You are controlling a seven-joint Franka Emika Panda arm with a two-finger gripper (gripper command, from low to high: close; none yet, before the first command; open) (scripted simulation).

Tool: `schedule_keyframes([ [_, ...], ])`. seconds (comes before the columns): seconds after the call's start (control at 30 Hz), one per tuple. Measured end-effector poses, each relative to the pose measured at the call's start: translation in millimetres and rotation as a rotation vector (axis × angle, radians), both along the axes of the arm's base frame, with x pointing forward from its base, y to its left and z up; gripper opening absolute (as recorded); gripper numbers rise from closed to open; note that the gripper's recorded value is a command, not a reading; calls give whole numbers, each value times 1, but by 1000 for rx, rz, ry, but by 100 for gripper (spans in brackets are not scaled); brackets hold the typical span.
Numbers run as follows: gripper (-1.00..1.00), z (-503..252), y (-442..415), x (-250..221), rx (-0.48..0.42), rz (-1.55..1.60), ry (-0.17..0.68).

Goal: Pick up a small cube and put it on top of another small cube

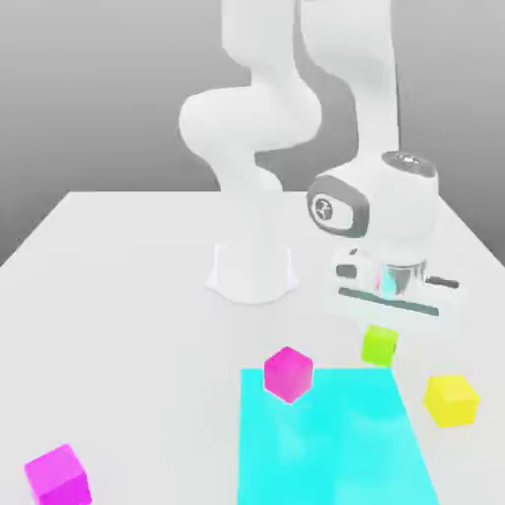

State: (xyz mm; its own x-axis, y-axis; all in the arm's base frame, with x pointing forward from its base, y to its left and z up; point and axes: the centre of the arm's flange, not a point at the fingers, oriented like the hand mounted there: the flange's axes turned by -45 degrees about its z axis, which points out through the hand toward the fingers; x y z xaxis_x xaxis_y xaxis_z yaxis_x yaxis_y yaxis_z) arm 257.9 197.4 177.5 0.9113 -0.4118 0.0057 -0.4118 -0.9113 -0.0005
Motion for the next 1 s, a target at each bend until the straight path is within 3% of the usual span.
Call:
schedule_keyframes([
  [0.07, -100, 9, -2, 3, 1, 12, 7],
  [0.33, -100, 41, -63, 120, 48, 3, -31],
  [0.6, -100, 68, -225, 223, 42, -59, -56],
  [0.8, -100, 76, -372, 237, 13, -136, -33],
  [0.93, -100, 24, -421, 229, 4, -192, 2],
  [0.97, 100, 11, -422, 228, 3, -194, 4],
  [1.0, 100, 11, -422, 228, 3, -194, 4],
])
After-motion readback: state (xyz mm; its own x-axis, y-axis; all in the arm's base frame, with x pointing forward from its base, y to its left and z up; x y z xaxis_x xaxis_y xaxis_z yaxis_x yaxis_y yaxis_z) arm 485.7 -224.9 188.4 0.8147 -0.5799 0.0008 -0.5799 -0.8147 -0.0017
